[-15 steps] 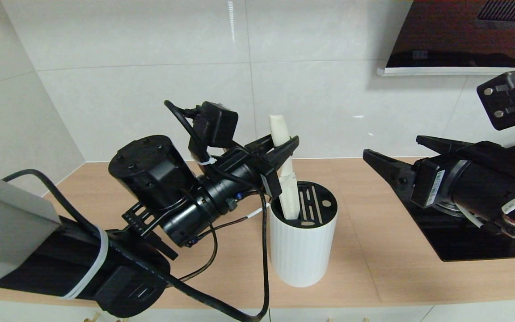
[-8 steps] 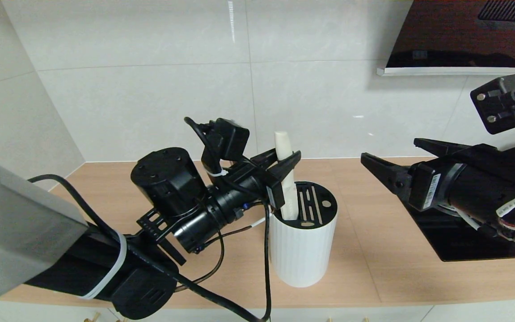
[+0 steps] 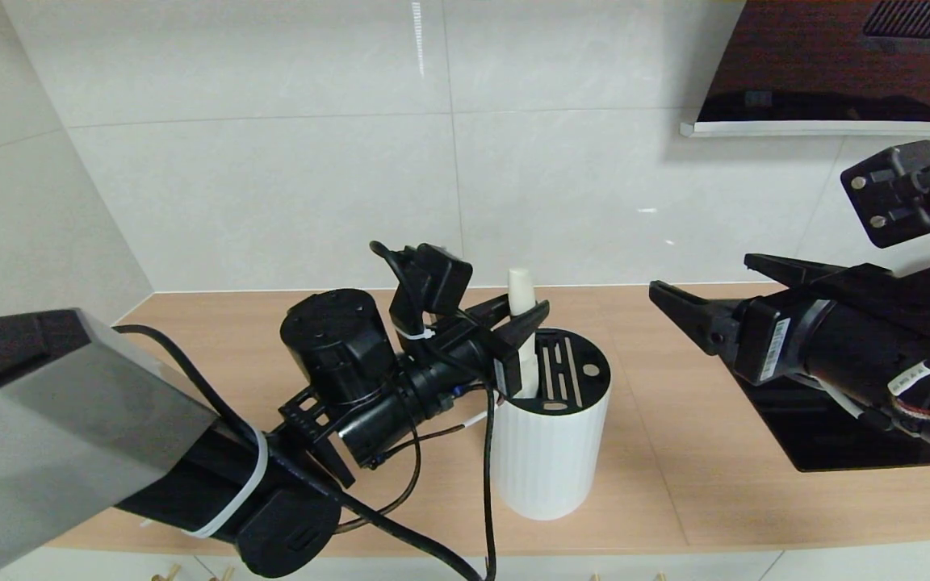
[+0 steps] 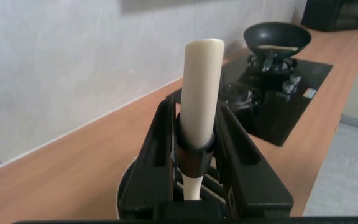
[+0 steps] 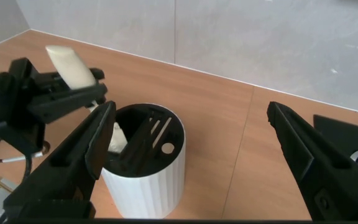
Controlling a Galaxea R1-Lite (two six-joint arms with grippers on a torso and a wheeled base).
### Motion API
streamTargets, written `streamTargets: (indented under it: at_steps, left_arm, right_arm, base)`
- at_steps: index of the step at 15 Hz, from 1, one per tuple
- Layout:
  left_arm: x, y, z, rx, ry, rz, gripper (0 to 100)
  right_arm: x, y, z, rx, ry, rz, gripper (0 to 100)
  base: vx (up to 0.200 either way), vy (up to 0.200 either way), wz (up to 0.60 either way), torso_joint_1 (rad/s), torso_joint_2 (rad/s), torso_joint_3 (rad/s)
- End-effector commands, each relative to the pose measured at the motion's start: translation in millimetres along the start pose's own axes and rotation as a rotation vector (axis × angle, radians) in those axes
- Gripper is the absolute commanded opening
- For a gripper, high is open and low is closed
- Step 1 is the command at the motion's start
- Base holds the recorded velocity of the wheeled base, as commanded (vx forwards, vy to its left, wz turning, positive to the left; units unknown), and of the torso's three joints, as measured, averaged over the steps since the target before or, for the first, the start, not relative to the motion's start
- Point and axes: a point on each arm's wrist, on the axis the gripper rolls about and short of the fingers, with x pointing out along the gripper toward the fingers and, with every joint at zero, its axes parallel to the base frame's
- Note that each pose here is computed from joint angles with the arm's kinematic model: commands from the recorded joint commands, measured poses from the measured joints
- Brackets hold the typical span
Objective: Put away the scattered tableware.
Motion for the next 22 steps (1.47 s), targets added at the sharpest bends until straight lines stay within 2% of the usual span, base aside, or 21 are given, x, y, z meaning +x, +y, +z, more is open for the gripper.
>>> streamTargets:
  at_steps: [1, 11, 12, 21, 22]
  left_arm:
    - [1.1, 0.2, -5.1, -0.003, 0.013, 0.0, 0]
    - [0.3, -2.1, -5.6, -0.005, 0.016, -0.001, 0]
    - [0.6, -3.0, -6.2, -0.005, 0.017, 0.0, 100]
    - [0.3, -4.5, -1.5, -0.005, 0.002, 0.01, 100]
    - [-1.2, -4.8, 5.7, -0.001, -0.022, 0.009, 100]
  right_arm:
    - [0.6, 0.4, -0.5, -0.001, 0.002, 0.0, 100]
    - [2.0, 1.0, -2.3, -0.004, 0.009, 0.001, 100]
    - [2.0, 1.0, -2.3, -0.004, 0.009, 0.001, 100]
    - [2.7, 1.3, -3.0, -0.005, 0.012, 0.001, 100]
    - [2.3, 1.1, -2.2, -0.001, 0.006, 0.001, 100]
  base:
    - [0.0, 0.0, 0.0, 0.0, 0.0, 0.0]
    - [0.0, 0.0, 0.0, 0.0, 0.0, 0.0]
    - [0.0, 0.0, 0.0, 0.0, 0.0, 0.0]
    - [0.0, 0.0, 0.0, 0.0, 0.0, 0.0]
    - [0.0, 0.0, 0.0, 0.0, 0.0, 0.0]
